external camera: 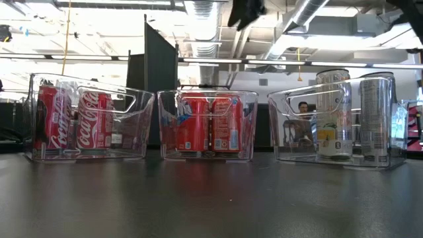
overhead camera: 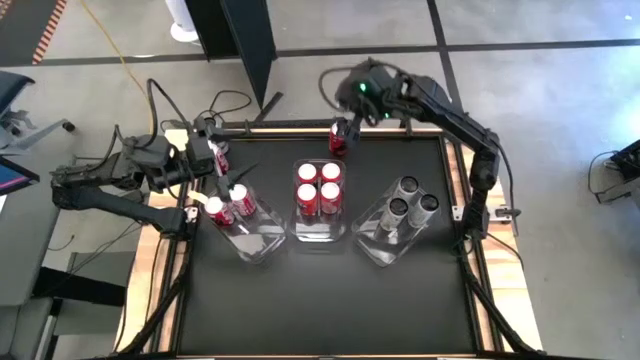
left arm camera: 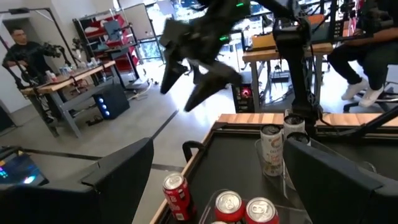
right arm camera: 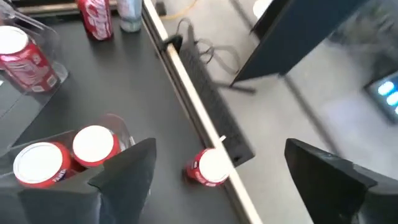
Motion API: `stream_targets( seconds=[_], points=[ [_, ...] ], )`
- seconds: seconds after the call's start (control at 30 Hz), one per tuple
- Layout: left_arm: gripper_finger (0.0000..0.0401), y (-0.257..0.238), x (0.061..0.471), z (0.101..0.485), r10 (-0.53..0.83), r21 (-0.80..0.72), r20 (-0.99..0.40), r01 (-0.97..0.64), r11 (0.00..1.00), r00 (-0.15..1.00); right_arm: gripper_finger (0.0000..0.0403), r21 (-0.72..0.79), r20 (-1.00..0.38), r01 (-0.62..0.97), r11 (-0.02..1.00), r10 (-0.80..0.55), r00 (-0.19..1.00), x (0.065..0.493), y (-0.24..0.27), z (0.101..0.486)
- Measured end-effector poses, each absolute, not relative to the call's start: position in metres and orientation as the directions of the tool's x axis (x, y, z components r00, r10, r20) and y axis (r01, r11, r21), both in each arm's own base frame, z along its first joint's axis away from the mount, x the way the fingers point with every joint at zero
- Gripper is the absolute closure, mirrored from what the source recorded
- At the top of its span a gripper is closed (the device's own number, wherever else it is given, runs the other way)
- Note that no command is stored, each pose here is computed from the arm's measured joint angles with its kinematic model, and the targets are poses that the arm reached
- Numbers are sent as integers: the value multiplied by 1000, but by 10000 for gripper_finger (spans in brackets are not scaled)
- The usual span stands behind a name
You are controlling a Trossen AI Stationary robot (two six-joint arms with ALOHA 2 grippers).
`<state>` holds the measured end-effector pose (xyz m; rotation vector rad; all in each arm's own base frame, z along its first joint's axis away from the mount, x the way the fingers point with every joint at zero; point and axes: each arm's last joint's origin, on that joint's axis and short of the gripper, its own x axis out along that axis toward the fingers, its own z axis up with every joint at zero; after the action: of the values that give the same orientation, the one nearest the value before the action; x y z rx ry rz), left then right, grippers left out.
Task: Sort soda cans
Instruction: Put the top center red soda can into the left transparent bin
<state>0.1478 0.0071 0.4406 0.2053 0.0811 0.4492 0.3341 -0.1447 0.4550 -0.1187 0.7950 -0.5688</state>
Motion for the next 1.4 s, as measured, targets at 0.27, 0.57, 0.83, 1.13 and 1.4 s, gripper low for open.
stream_targets(
  seconds=[0.27, 0.57, 0.83, 1.13, 1.4],
  points=[
    [46, 7, 148, 439, 439, 212, -48, -420, 882, 897, 8, -193, -779, 527, 827, -456, 431, 351, -217, 396],
    [46, 7, 147, 436, 439, 219, -79, -414, 883, 895, 4, -105, -868, 590, 801, -363, 338, 369, -267, 328],
    [46, 7, 147, 435, 439, 222, -90, -412, 884, 894, 3, -69, -906, 621, 781, -309, 288, 374, -284, 298],
    [46, 7, 147, 434, 439, 222, -91, -411, 884, 894, 3, -35, -914, 633, 774, -280, 292, 374, -286, 293],
    [46, 7, 147, 434, 439, 222, -91, -411, 884, 894, 3, -6, -934, 624, 781, -228, 277, 377, -289, 278]
  ],
)
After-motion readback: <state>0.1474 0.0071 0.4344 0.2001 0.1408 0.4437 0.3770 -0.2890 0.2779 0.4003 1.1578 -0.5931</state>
